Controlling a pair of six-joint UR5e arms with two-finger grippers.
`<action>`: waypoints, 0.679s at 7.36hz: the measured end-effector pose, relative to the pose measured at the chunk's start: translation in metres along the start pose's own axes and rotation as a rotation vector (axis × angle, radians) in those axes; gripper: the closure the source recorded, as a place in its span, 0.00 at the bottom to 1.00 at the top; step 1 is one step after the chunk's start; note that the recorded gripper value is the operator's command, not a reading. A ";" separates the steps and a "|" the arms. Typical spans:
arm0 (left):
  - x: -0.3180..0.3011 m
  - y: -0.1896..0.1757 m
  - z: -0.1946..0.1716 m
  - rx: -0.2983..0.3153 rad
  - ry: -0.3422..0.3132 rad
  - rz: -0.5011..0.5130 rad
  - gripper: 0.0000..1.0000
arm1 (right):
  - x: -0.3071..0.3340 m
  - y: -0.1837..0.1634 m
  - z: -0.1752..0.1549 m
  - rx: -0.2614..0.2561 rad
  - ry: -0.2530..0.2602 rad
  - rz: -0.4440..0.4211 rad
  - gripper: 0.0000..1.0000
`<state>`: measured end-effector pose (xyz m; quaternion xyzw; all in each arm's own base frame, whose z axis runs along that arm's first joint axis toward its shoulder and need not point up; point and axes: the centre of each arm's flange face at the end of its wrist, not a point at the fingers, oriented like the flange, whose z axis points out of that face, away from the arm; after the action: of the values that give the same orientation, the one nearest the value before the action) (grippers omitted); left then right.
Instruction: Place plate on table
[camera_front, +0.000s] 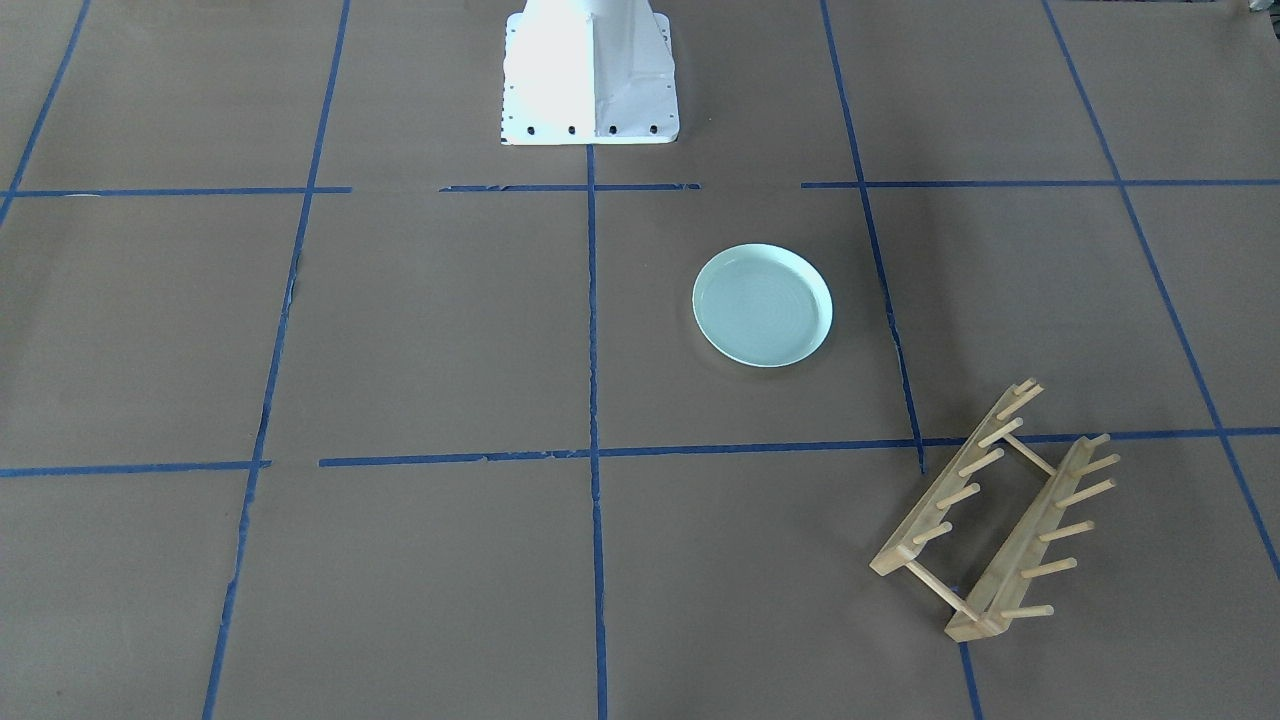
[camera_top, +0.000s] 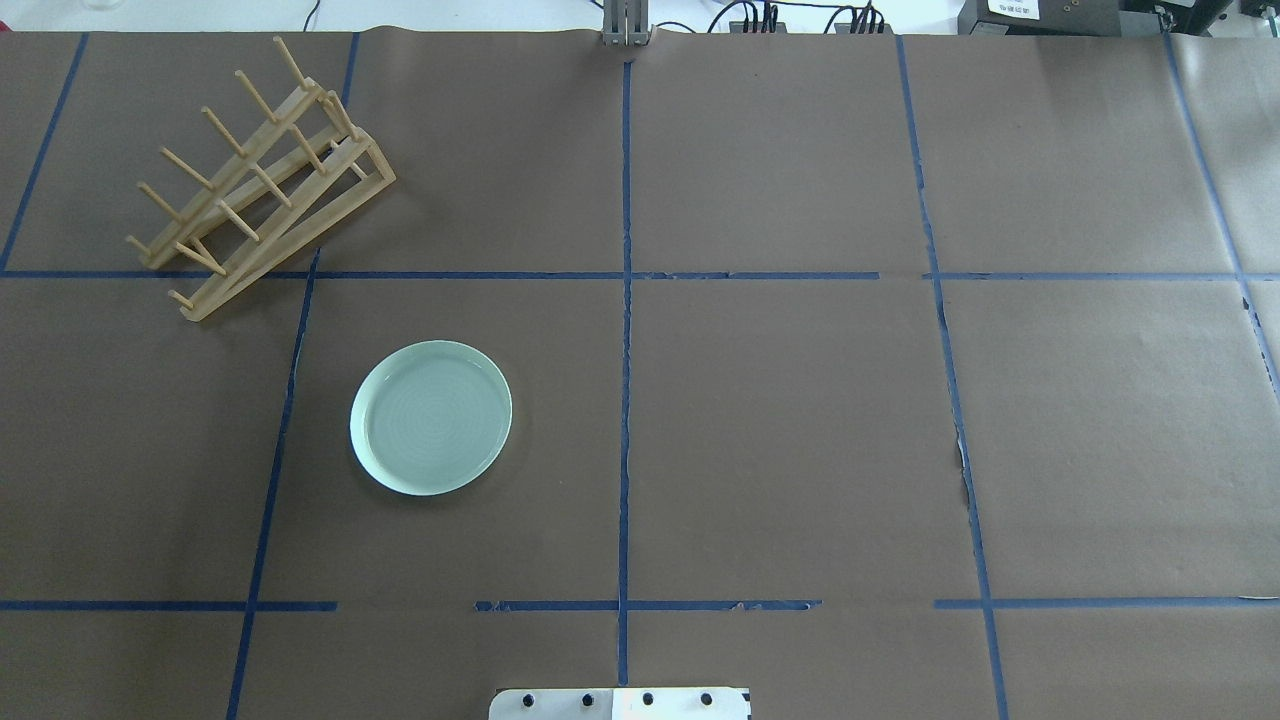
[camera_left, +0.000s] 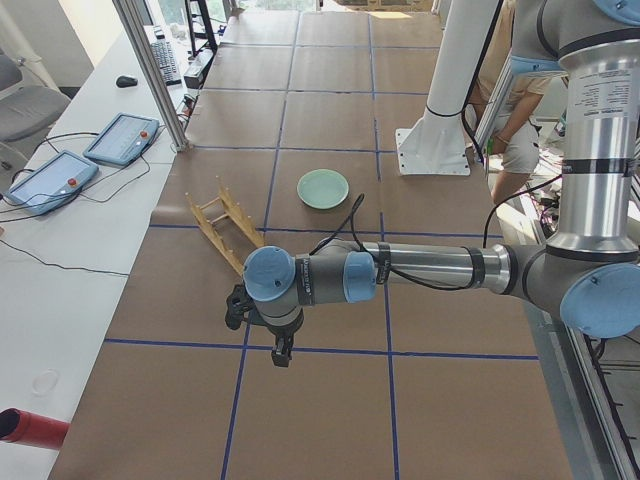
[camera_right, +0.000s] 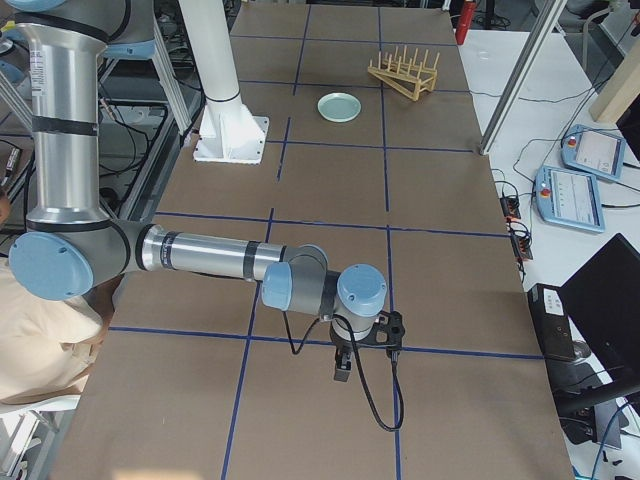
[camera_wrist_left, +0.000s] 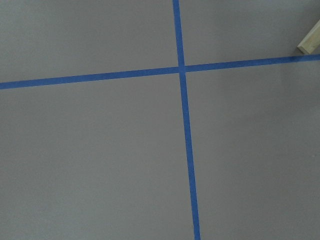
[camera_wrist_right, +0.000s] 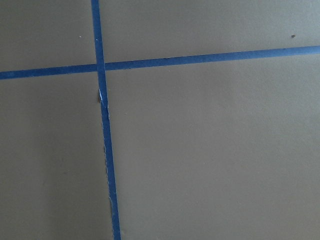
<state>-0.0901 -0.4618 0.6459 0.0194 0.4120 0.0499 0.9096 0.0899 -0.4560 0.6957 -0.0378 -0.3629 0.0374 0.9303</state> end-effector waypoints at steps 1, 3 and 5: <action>0.000 -0.002 -0.001 0.006 -0.002 0.006 0.00 | 0.000 0.000 0.000 0.000 0.000 0.000 0.00; 0.000 -0.005 -0.002 0.039 -0.016 0.045 0.00 | 0.000 0.000 0.000 0.000 0.000 0.000 0.00; 0.000 -0.009 -0.004 0.055 -0.028 0.065 0.00 | 0.000 0.000 0.000 0.001 0.000 0.000 0.00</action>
<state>-0.0921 -0.4708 0.6426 0.0586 0.3995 0.0679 0.9123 0.0899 -0.4561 0.6954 -0.0375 -0.3629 0.0373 0.9303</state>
